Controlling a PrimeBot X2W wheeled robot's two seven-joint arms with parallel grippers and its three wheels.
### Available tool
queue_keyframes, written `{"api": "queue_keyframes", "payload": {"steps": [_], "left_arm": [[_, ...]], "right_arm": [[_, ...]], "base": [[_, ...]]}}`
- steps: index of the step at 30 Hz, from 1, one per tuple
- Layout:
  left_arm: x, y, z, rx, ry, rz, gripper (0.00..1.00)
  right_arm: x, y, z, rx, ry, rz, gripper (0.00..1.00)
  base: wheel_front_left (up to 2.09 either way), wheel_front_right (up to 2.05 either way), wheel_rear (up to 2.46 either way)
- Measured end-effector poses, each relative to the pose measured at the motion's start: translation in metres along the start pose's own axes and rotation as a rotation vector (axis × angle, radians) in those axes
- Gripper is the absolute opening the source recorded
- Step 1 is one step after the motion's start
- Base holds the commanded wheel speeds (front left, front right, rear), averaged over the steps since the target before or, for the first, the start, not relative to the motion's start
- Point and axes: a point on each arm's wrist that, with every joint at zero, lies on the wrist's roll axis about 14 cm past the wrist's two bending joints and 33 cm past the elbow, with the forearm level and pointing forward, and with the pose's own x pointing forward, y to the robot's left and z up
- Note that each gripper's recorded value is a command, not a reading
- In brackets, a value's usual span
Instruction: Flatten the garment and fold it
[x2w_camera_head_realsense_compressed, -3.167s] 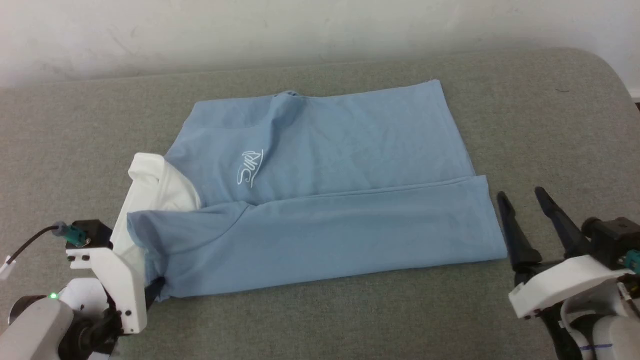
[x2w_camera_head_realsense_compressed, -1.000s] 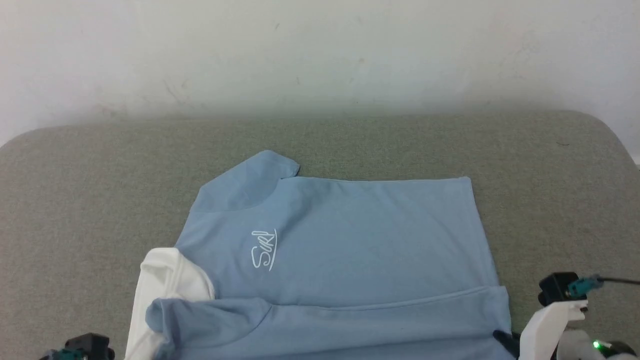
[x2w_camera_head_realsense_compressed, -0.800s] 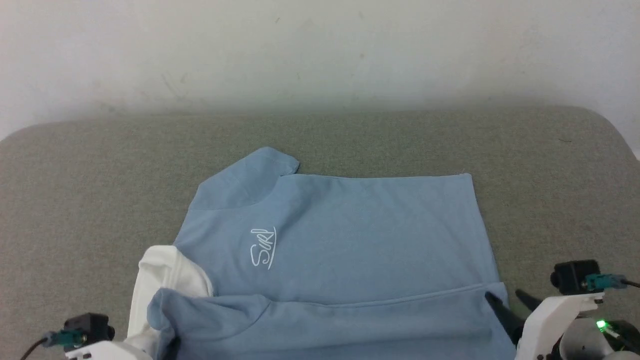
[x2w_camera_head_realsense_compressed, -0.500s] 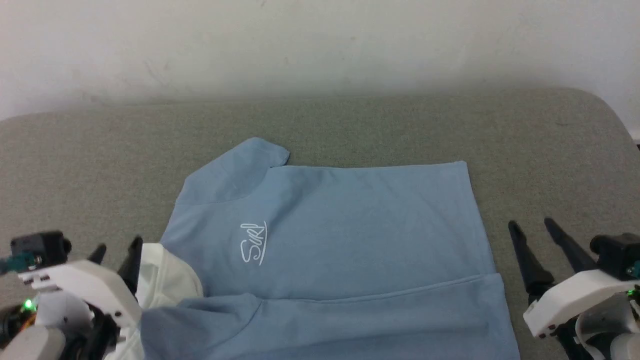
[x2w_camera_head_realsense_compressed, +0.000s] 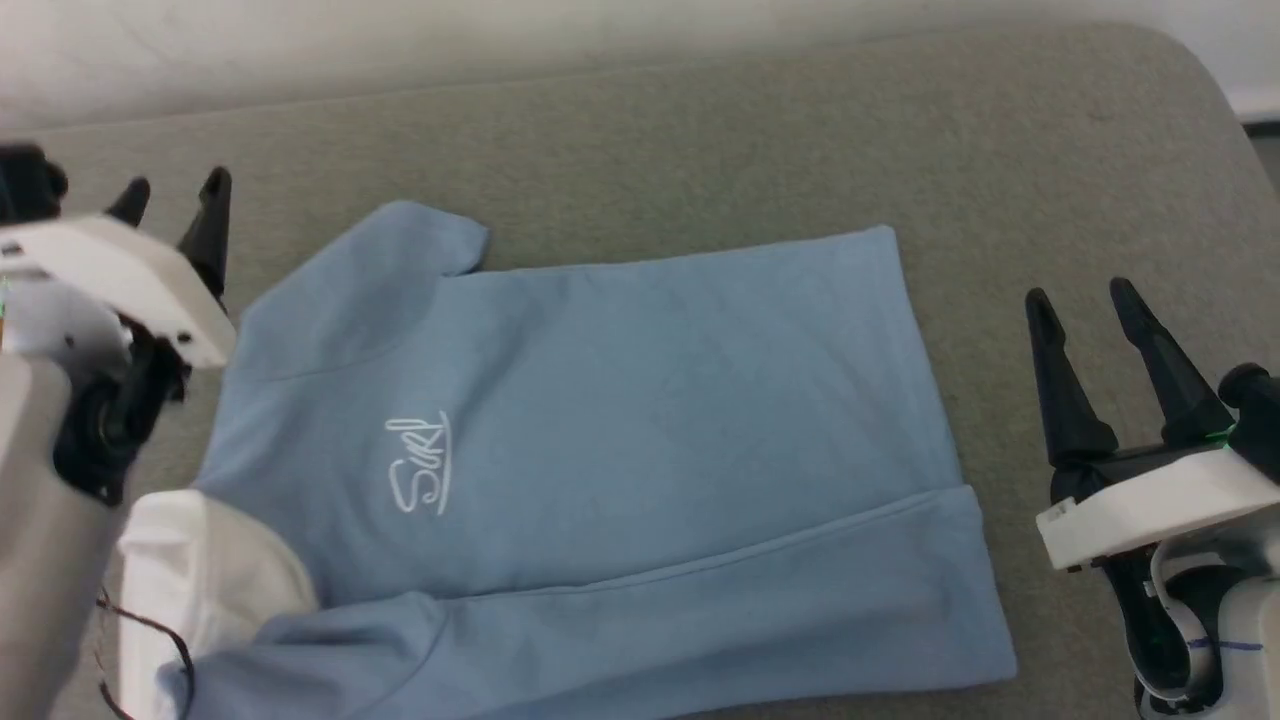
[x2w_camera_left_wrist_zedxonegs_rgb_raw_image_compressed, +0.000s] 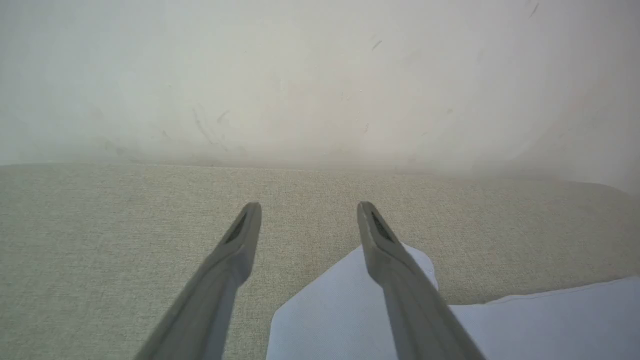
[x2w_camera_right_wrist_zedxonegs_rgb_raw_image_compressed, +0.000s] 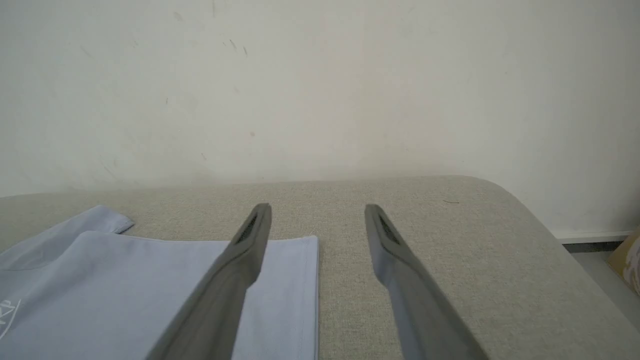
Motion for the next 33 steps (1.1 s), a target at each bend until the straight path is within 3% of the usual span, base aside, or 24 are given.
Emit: {"api": "queue_keyframes", "payload": {"steps": [9, 17, 20, 21, 22, 23, 24, 33], "left_arm": [[0.059, -0.047, -0.061, 0.052, 0.377, -0.194, 1.00], [0.069, -0.036, -0.127, 0.121, 0.699, -0.173, 1.00], [0.072, -0.038, -0.135, 0.075, 0.763, -0.169, 1.00], [0.072, -0.039, -0.137, 0.059, 0.780, -0.168, 0.97], [0.072, -0.038, -0.138, 0.048, 0.795, -0.165, 0.49], [0.072, -0.038, -0.138, 0.042, 0.804, -0.165, 0.20], [0.072, -0.038, -0.138, 0.037, 0.804, -0.164, 0.00], [0.069, -0.037, -0.133, -0.009, 0.733, -0.164, 0.00]], "right_arm": [[-0.009, -0.026, -0.028, 0.013, 0.076, -0.089, 1.00], [-0.018, -0.043, -0.049, 0.031, 0.139, -0.154, 1.00], [-0.020, -0.047, -0.054, 0.034, 0.155, -0.170, 1.00], [-0.020, -0.048, -0.055, 0.043, 0.158, -0.172, 1.00], [-0.020, -0.047, -0.057, 0.048, 0.161, -0.172, 1.00], [-0.020, -0.047, -0.058, 0.049, 0.164, -0.171, 1.00], [-0.019, -0.045, -0.059, 0.054, 0.167, -0.166, 1.00], [0.012, -0.028, -0.067, 0.103, 0.262, -0.070, 1.00]], "base": [[0.00, 0.00, 0.00], [0.00, 0.00, 0.00], [0.00, 0.00, 0.00], [0.00, 0.00, 0.00], [0.00, 0.00, 0.00], [0.00, 0.00, 0.00], [0.00, 0.00, 0.00], [0.00, 0.00, 0.00]]}}
